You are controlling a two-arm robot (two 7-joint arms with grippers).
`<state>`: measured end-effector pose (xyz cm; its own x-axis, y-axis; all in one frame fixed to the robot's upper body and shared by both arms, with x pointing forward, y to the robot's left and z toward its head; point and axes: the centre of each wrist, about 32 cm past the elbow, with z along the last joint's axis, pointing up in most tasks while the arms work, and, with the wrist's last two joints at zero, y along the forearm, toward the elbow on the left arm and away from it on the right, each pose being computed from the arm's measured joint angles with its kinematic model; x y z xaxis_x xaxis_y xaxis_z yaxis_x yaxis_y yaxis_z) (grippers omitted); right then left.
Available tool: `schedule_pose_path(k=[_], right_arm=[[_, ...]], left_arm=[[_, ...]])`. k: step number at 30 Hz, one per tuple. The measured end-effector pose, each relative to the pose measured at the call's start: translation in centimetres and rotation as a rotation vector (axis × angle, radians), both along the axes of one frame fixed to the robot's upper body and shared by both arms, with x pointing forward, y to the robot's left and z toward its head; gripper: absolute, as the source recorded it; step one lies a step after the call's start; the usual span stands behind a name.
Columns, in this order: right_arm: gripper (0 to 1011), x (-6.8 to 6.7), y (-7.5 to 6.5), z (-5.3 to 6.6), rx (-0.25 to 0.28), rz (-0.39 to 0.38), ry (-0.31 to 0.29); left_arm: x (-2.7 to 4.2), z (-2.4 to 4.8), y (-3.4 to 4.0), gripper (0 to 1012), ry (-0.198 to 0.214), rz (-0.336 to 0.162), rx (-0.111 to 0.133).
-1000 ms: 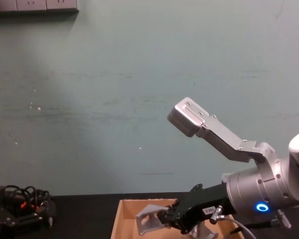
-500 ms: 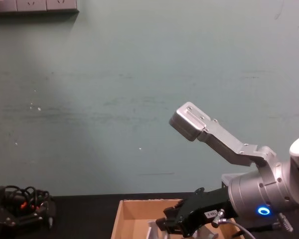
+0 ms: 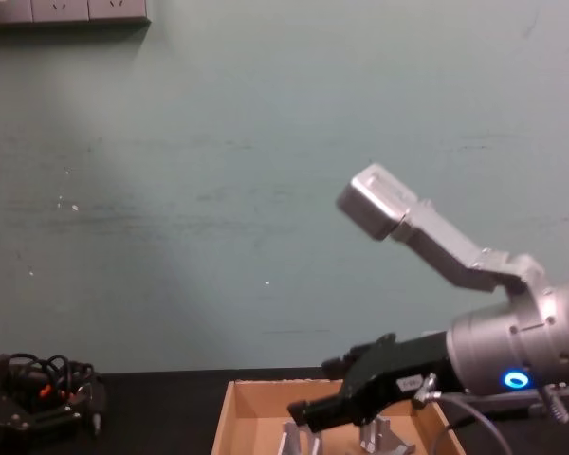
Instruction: Use one hand to pick up the angle iron from the table and place it into the box.
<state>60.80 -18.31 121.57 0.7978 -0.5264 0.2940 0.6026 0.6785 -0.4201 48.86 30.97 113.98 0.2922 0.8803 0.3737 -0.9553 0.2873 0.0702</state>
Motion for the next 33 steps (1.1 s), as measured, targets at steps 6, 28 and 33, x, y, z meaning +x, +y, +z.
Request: schedule_pose_path(k=[6, 28, 33], right_arm=[[900, -1.8, -1.1, 1.2, 0.062, -0.018, -0.045], [1004, -9.2, -9.2, -2.0, 0.187, -0.426, -0.239], [1004, -9.6, -10.7, -3.4, 0.172, -0.488, -0.215]], left_arm=[[0.0, 0.0, 0.0, 1000, 0.0, 0.0, 0.0], [0.0, 0.0, 0.0, 1000, 0.0, 0.0, 0.0], [0.0, 0.0, 0.0, 1000, 0.0, 0.0, 0.0]])
